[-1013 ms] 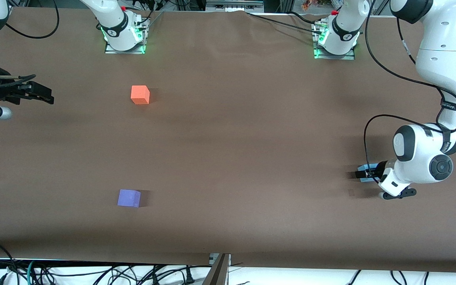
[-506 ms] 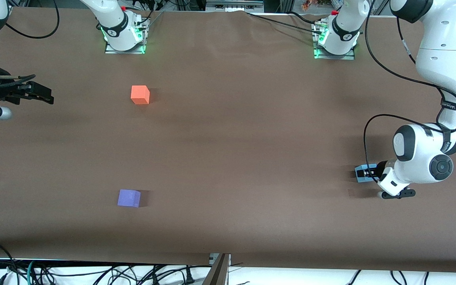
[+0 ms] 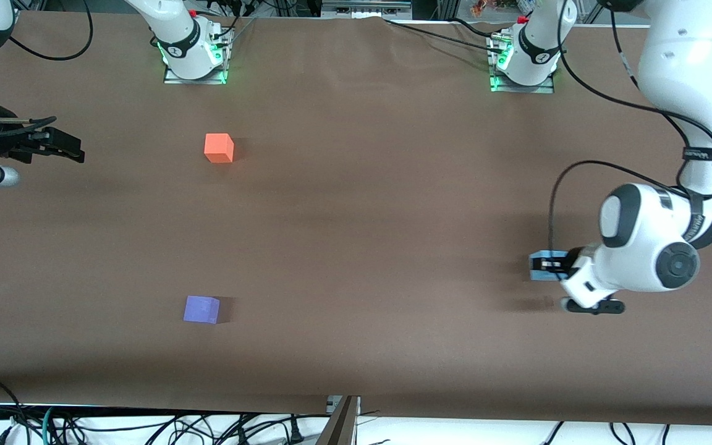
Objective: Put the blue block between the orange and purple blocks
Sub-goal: 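Carry the light-blue cube with the left gripper toward the table middle, then set down the cube with the left gripper while the right gripper approaches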
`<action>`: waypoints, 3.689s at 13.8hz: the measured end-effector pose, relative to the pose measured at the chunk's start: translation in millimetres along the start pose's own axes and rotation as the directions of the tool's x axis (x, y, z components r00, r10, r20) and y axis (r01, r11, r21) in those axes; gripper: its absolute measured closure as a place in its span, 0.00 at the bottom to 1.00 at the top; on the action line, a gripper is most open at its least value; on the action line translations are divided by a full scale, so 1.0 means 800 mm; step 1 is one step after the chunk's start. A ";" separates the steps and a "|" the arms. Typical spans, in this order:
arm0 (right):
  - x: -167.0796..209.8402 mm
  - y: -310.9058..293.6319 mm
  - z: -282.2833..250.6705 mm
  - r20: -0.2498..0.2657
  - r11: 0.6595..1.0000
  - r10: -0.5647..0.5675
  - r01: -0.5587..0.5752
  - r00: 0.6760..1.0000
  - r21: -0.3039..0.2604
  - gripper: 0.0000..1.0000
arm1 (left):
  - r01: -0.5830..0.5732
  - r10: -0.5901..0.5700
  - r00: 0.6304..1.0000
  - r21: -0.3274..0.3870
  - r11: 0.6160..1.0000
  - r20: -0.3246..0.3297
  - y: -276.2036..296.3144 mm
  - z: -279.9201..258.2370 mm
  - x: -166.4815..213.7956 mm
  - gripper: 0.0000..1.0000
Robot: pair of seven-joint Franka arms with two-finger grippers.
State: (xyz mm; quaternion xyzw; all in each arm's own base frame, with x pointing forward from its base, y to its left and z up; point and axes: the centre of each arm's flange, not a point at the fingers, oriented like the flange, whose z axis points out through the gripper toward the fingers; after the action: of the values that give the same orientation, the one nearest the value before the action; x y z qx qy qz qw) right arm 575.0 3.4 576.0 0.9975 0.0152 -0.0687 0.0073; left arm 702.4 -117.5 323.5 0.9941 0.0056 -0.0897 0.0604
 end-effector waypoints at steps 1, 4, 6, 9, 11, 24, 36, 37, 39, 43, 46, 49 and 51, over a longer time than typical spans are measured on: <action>0.000 0.000 0.000 0.000 1.000 0.000 0.000 1.000 0.000 0.00 | 0.026 -0.026 1.000 -0.011 1.000 -0.009 0.061 -0.010 -0.011 0.36; 0.000 0.000 0.000 0.000 1.000 0.000 0.000 1.000 0.000 0.00 | 0.107 -0.109 0.993 -0.041 0.993 -0.052 0.237 0.004 -0.056 0.36; 0.000 0.000 0.001 0.001 1.000 0.000 0.000 1.000 0.000 0.00 | 0.172 -0.180 0.979 -0.094 0.981 -0.096 0.316 0.024 -0.075 0.36; 0.007 -0.002 0.012 0.018 1.000 -0.003 0.003 1.000 0.000 0.00 | 0.257 -0.282 0.953 -0.204 0.945 -0.107 0.377 0.059 -0.078 0.36; 0.015 -0.002 0.023 0.029 1.000 -0.003 0.003 1.000 0.000 0.00 | 0.282 -0.312 0.944 -0.234 0.931 -0.104 0.410 0.099 -0.087 0.36; 0.040 -0.048 0.050 0.014 0.998 -0.028 0.027 1.000 0.058 0.00 | 0.272 -0.294 0.944 -0.154 0.950 -0.146 0.467 0.249 -0.121 0.36; 0.077 -0.185 0.114 -0.016 0.999 -0.011 0.012 1.000 0.043 0.00 | 0.259 -0.277 0.948 -0.124 0.958 -0.159 0.474 0.212 -0.120 0.00; 0.081 -0.203 0.119 -0.036 0.999 -0.012 0.014 0.999 0.045 0.00 | 0.269 -0.293 0.943 -0.155 0.951 -0.157 0.476 0.185 -0.118 0.00; 0.087 -0.236 0.132 -0.060 0.998 -0.027 0.030 0.998 0.047 0.00 | 0.276 -0.306 0.938 -0.183 0.944 -0.163 0.475 0.131 -0.119 0.00; 0.109 -0.299 0.166 -0.094 0.998 -0.002 0.008 0.996 0.062 0.00 | 0.312 -0.333 0.931 -0.145 0.939 -0.151 0.441 0.037 -0.119 0.00; 0.118 -0.352 0.192 -0.150 0.996 0.032 -0.018 0.988 0.092 0.00 | 0.388 -0.400 0.906 -0.110 0.915 -0.136 0.370 -0.053 -0.106 0.00; 0.119 -0.386 0.208 -0.168 0.988 0.053 -0.027 0.984 0.153 0.00 | 0.473 -0.478 0.872 -0.068 0.879 -0.110 0.255 -0.148 -0.093 0.00; 0.120 -0.402 0.214 -0.175 0.980 0.064 -0.028 0.983 0.199 0.00 | 0.441 -0.441 0.893 -0.030 0.897 -0.092 0.185 -0.208 -0.105 0.00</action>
State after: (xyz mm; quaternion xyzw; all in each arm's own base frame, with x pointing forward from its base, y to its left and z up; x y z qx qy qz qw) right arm 636.4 324.9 389.4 0.9956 -0.0142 0.0208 -0.0906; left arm 652.8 -244.0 518.2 0.9698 0.2341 -0.0530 0.0424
